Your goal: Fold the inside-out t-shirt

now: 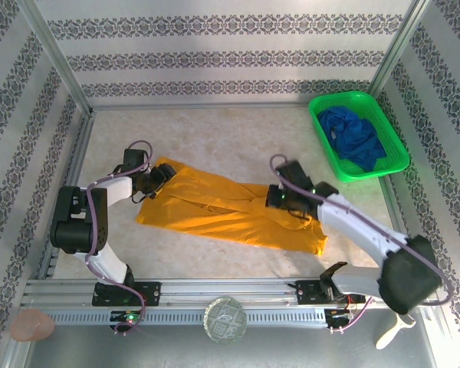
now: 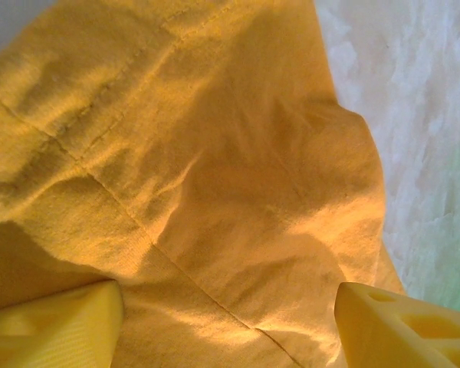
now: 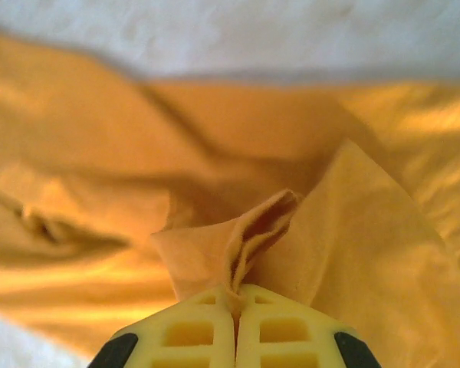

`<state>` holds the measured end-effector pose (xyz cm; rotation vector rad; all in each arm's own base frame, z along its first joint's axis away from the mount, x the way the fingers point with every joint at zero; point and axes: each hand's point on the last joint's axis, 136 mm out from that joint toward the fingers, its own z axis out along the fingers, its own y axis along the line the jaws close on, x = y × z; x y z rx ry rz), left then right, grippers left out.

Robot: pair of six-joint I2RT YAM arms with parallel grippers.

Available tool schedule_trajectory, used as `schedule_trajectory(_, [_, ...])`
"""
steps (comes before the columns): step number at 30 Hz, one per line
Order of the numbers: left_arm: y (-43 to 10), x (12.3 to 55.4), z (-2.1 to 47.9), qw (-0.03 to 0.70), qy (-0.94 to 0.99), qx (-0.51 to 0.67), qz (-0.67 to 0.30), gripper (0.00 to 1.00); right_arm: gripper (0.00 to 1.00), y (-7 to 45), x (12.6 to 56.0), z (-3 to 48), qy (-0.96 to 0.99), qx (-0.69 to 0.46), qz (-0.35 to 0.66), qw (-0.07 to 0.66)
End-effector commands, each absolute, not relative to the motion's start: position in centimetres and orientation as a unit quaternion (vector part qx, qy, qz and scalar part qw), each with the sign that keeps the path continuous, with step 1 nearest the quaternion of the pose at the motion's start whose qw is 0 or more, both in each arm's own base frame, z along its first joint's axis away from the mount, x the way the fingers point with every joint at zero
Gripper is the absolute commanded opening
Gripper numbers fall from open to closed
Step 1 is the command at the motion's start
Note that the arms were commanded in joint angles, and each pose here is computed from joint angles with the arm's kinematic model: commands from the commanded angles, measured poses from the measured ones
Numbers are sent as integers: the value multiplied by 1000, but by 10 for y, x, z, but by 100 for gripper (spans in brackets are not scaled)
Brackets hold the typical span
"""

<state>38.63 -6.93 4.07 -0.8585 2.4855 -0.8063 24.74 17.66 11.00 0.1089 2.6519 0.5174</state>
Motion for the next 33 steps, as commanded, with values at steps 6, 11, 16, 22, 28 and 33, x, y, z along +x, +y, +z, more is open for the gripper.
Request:
schedule_trajectory(6, [-68, 369, 16, 158, 898, -317, -262, 74, 59, 118, 198, 122, 941, 142, 147, 272])
schedule_trajectory(11, [-68, 372, 23, 161, 898, -313, -264, 74, 63, 87, 238, 122, 926, 207, 163, 269])
schedule_trajectory(16, [-69, 374, 27, 162, 898, -312, -265, 74, 68, 112, 275, 114, 951, 132, 157, 233])
schedule_trajectory(22, [-69, 374, 25, 159, 898, -314, -265, 74, 72, 151, 298, 86, 967, 57, 169, 180])
schedule_trajectory(28, [-68, 374, 23, 158, 898, -316, -264, 73, 70, 174, 293, 56, 975, 24, 174, 135])
schedule_trajectory(33, [-69, 374, 24, 159, 897, -316, -265, 73, 17, 160, 277, 51, 977, 32, 164, 131])
